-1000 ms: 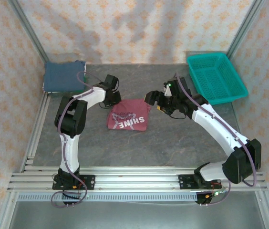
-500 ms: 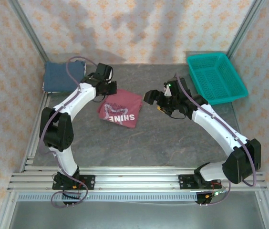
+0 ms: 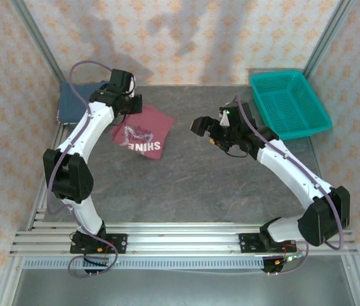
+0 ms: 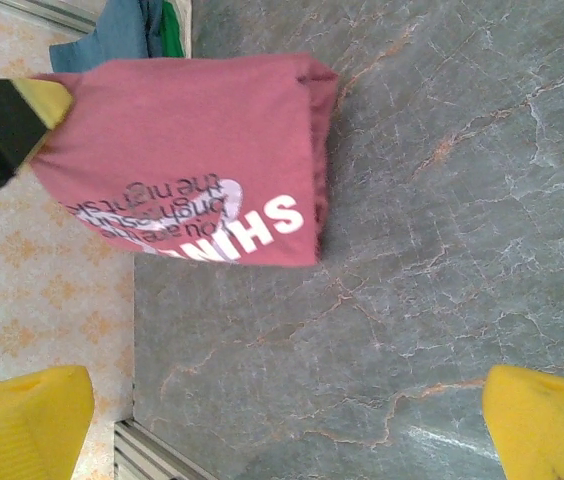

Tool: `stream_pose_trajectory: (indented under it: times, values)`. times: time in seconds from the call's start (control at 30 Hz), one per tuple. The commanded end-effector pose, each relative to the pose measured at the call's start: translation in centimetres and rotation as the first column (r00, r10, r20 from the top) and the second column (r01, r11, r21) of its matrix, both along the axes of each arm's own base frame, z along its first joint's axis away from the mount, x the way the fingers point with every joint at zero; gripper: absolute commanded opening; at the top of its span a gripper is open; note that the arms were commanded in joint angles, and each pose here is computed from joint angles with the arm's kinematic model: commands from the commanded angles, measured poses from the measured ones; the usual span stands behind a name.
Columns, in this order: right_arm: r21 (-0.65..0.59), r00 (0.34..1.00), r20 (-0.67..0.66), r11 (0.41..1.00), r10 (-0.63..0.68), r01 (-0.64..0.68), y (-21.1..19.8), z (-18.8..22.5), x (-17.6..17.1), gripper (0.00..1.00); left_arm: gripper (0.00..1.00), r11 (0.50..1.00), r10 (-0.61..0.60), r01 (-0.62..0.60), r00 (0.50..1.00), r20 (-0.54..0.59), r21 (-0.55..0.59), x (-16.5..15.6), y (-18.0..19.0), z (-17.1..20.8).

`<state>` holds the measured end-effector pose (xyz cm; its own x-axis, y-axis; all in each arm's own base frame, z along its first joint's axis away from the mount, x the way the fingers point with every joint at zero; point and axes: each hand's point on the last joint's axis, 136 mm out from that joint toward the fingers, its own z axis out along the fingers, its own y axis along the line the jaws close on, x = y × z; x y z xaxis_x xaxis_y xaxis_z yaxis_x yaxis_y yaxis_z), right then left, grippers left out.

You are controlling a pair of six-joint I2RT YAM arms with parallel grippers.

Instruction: Fold and stack the t-shirts

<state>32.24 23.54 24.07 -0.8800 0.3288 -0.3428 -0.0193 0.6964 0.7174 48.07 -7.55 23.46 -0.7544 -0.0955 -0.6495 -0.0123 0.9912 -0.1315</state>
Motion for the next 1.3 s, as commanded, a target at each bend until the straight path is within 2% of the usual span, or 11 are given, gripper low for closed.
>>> stream_pose_trajectory:
  times: [0.0,0.47,0.83,1.27]
  values:
    - [0.028,0.999,0.033,1.000,-0.007,0.006,0.6,1.3,1.0,0.99,0.00,0.999,-0.031,0.031,0.995,0.092,0.010,-0.6,1.1,5.3]
    - [0.035,1.000,0.012,0.999,0.008,-0.009,2.1,0.7,3.1,0.99,0.00,1.000,0.005,-0.010,0.981,0.194,0.025,2.3,5.6,11.3]
    - [0.006,1.000,-0.013,1.000,0.022,-0.022,2.8,-0.6,4.3,0.99,0.00,0.996,0.093,-0.089,0.970,0.225,-0.026,5.4,10.6,12.5]
    - [0.013,0.998,-0.049,1.000,0.027,-0.026,3.9,-2.3,5.9,0.99,0.00,0.981,0.185,-0.167,0.953,0.239,-0.094,7.1,15.8,12.2]
